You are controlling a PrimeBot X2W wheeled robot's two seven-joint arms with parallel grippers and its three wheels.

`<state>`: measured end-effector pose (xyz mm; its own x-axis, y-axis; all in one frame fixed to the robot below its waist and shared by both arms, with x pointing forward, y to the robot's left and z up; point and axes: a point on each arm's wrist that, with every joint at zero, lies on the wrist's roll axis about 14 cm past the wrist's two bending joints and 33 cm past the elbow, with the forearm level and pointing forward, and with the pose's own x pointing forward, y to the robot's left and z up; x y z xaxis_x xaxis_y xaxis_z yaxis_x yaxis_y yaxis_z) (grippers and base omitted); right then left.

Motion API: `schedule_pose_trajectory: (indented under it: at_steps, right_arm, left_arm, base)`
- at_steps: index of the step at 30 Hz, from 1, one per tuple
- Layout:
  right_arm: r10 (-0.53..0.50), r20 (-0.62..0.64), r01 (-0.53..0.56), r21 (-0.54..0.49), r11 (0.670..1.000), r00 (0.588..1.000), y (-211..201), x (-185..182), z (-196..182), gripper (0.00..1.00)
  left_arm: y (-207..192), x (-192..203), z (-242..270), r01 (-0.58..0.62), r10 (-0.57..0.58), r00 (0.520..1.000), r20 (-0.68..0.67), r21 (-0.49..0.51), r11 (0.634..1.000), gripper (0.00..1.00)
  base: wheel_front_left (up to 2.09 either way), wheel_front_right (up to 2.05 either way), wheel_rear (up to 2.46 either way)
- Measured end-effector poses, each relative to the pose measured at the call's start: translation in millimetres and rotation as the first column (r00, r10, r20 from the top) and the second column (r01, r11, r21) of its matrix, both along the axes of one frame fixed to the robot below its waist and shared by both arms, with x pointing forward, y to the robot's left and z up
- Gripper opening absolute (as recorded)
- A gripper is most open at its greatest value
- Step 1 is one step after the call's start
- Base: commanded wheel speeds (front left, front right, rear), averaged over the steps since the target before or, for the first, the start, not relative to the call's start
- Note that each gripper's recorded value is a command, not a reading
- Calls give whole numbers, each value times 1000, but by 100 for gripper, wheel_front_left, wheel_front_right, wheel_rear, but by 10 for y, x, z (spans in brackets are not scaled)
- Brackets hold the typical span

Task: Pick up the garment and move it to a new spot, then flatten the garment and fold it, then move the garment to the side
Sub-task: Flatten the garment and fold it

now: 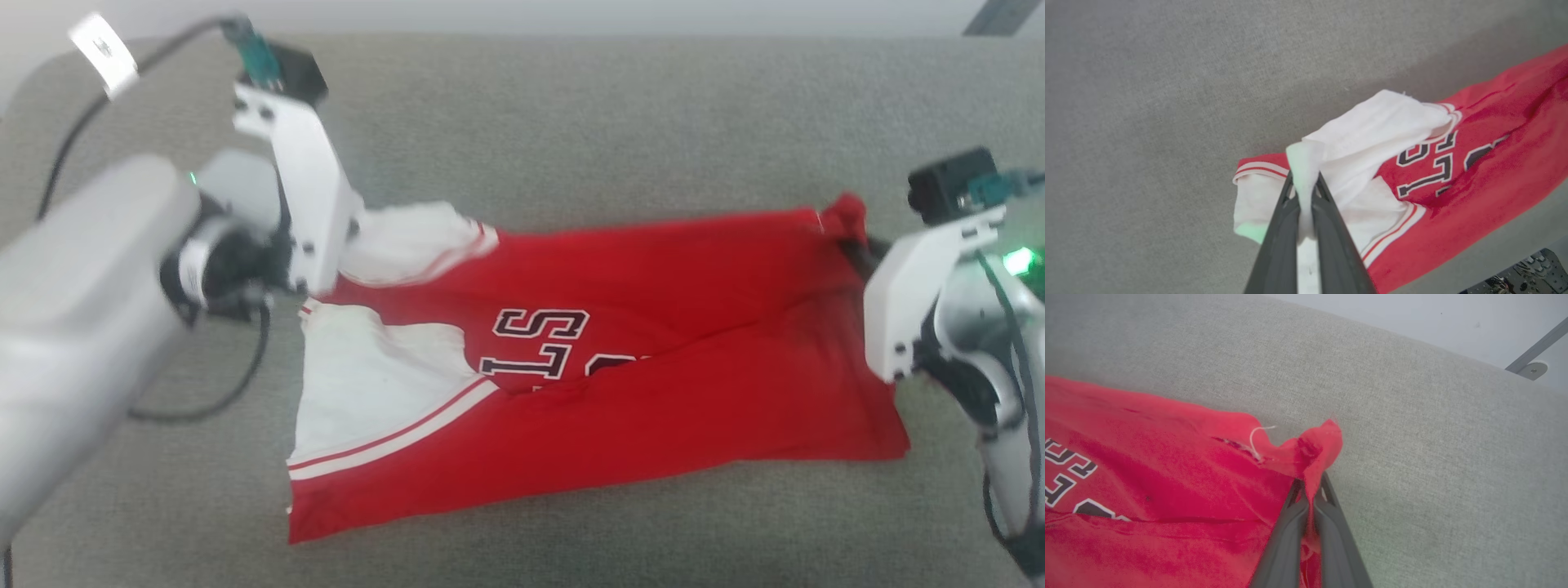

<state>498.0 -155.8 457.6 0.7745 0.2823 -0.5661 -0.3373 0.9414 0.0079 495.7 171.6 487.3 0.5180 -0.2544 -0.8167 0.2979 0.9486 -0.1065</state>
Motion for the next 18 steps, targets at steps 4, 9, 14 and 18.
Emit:
schedule_pose_trajectory:
  at_steps: [4, 9, 14, 18]
  right_arm:
    - [-4, -40, 4, 4, 1000, 999, -12, -176, -74, 0]
    - [-19, -101, 20, 6, 1000, 995, -60, -367, -214, 0]
    - [-34, -167, 36, 11, 999, 985, -70, -535, -390, 0]
    - [-41, -201, 45, 17, 999, 979, -57, -600, -472, 0]
  left_arm:
    - [-21, -335, -43, 5, -5, 999, -34, -3, 1000, 0]
    - [-71, -708, -172, 9, -10, 996, -91, -15, 1000, 0]
    - [-99, -934, -362, -2, -3, 988, -152, -32, 999, 0]
    - [-130, -1044, -519, -20, 8, 980, -197, -60, 998, 0]
  base:
    - [0, 0, 0]
    - [0, 0, 0]
    - [0, 0, 0]
    - [0, 0, 0]
